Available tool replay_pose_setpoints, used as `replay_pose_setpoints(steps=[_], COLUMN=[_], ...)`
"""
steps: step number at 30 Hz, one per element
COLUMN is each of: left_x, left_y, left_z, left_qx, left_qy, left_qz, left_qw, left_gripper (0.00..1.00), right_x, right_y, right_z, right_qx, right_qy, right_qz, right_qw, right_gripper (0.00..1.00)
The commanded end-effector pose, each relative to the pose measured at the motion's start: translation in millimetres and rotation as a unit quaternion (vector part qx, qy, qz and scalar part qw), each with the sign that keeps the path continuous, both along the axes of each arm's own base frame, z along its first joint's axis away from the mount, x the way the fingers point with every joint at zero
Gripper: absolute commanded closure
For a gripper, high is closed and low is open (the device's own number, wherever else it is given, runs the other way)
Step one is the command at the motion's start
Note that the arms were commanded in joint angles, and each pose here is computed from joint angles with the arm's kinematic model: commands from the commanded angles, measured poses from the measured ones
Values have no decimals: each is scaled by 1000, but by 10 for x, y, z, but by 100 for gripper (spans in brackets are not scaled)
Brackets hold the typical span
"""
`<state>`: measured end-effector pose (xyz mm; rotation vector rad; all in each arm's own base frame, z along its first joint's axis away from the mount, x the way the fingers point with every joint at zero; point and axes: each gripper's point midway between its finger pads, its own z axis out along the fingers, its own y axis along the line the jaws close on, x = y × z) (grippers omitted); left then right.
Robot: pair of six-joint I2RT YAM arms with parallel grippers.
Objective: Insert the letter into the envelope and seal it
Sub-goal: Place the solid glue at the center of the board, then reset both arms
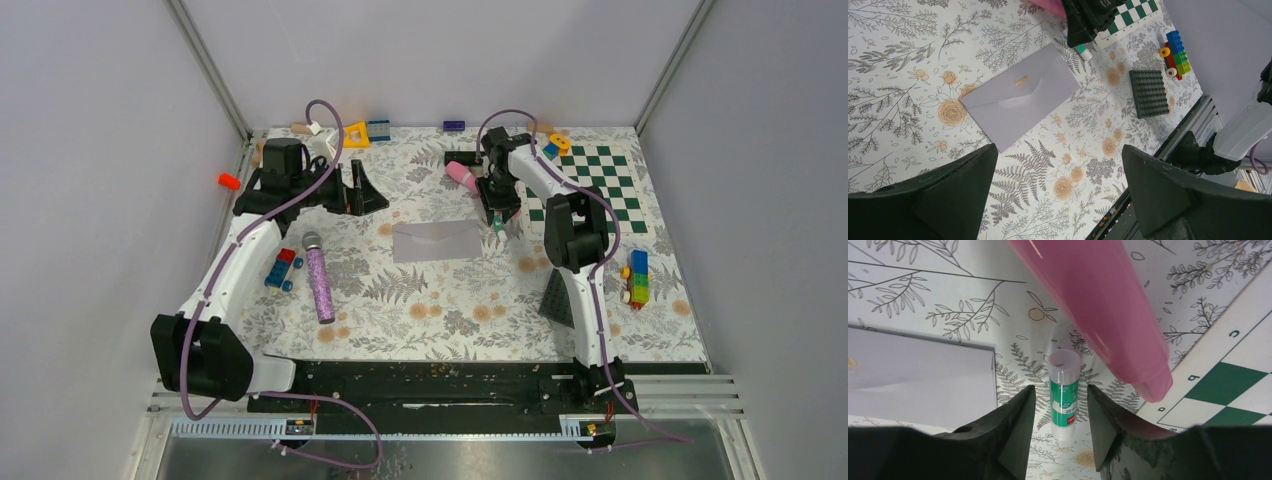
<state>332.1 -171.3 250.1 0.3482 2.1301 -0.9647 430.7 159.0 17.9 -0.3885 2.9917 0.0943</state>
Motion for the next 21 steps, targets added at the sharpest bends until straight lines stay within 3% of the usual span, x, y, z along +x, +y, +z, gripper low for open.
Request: replay_pose_setpoints(steps=[1, 6, 8, 10, 11, 16, 21], left_x=[1, 2, -5, -14, -18, -91, -212], left_y=[17, 28, 33, 49, 61, 201, 532], left_z=[195, 184, 191, 205, 224, 359, 592], left_qx=[-1, 4, 6, 12, 16, 55, 123], left_qy=[-45, -49, -53, -57, -62, -102, -174], left_qz=[0, 0, -2, -1, 0, 16, 62], left_qw=[999, 999, 999, 998, 998, 993, 975], left_gripper=[1, 1, 1, 1, 1, 1, 1], right_x=[78, 94, 68, 15, -27, -393, -938], right_y=[-24, -5, -15, -45, -61, -179, -439], right_z=[149, 525, 766, 1042, 1197, 2004, 2681], right_qx=[-21, -10, -4, 1, 5, 33, 47], right_qy=[-24, -62, -83, -107, -120, -194, -292], right_qz=[-2, 6, 8, 10, 10, 35, 37], right_qw=[999, 998, 997, 994, 993, 980, 954], right_gripper=[49, 38, 28, 4, 1, 0, 0])
